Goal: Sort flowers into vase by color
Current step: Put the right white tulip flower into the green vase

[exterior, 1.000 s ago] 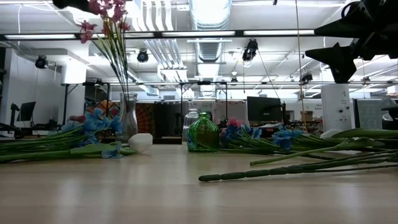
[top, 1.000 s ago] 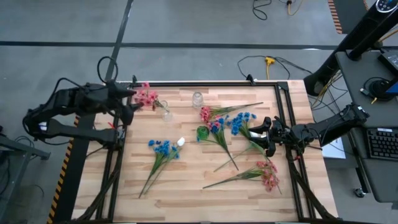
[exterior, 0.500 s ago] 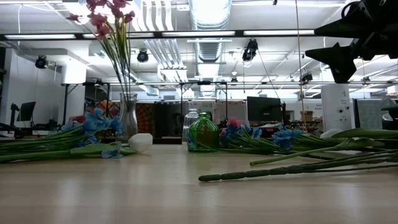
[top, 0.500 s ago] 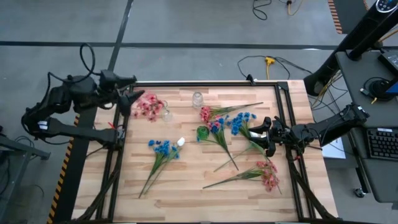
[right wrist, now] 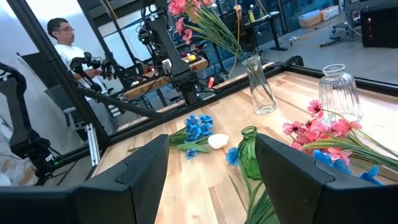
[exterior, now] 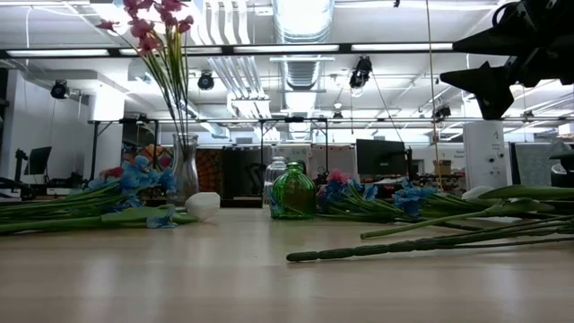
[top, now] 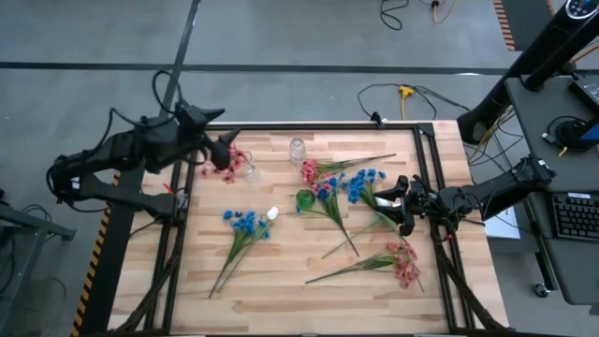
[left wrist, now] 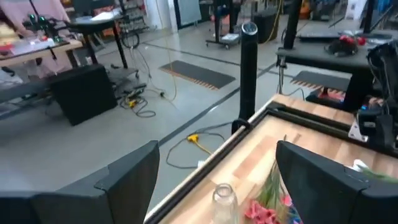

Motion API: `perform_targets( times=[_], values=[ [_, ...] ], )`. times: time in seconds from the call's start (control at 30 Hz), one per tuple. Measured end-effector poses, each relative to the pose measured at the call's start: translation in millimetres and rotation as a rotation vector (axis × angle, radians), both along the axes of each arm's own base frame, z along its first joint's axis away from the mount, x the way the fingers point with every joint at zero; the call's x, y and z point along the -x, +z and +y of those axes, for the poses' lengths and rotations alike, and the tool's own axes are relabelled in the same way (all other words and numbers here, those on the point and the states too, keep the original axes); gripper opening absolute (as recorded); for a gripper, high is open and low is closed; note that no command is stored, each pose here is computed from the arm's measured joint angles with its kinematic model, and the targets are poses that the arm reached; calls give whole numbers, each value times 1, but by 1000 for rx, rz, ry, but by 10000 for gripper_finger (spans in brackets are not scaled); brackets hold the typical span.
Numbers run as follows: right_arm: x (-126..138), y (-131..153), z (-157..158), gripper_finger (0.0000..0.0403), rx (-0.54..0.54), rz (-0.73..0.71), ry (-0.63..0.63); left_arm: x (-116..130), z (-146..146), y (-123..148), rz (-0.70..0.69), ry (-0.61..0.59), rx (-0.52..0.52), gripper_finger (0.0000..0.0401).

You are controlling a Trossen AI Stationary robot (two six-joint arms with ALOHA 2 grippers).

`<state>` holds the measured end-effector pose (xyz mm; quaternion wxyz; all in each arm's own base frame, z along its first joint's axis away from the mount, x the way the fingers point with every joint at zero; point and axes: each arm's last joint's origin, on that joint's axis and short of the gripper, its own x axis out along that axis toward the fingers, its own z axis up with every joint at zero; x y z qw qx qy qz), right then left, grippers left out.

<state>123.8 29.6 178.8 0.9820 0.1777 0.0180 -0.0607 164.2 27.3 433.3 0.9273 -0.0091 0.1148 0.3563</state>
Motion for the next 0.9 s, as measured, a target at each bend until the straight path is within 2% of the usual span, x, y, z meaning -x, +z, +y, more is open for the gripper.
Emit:
perform_targets(
  times=[0.13,0.23,0.33,0.47,0.53,0.7,0.9],
  values=[
    [0,0,0,231,0,0,-2,-16,-5,-7,44,-53,9,304],
    [0,3,-1,231,-14,-35,-34,-25,-13,-9,87,-62,-27,304],
    [1,13,-2,231,-50,-109,-54,-28,-23,-11,102,-66,-50,304],
    [-6,34,1,231,-51,-111,-54,-29,-42,-16,129,-167,-76,304],
    [-13,43,3,231,-32,-64,-58,-29,-54,-19,148,-203,-103,304],
    [-31,66,6,231,35,133,-163,-30,-89,-28,222,-156,-268,304],
    [-43,79,10,231,-33,475,-266,-35,-127,-41,219,-250,-274,304]
  ],
)
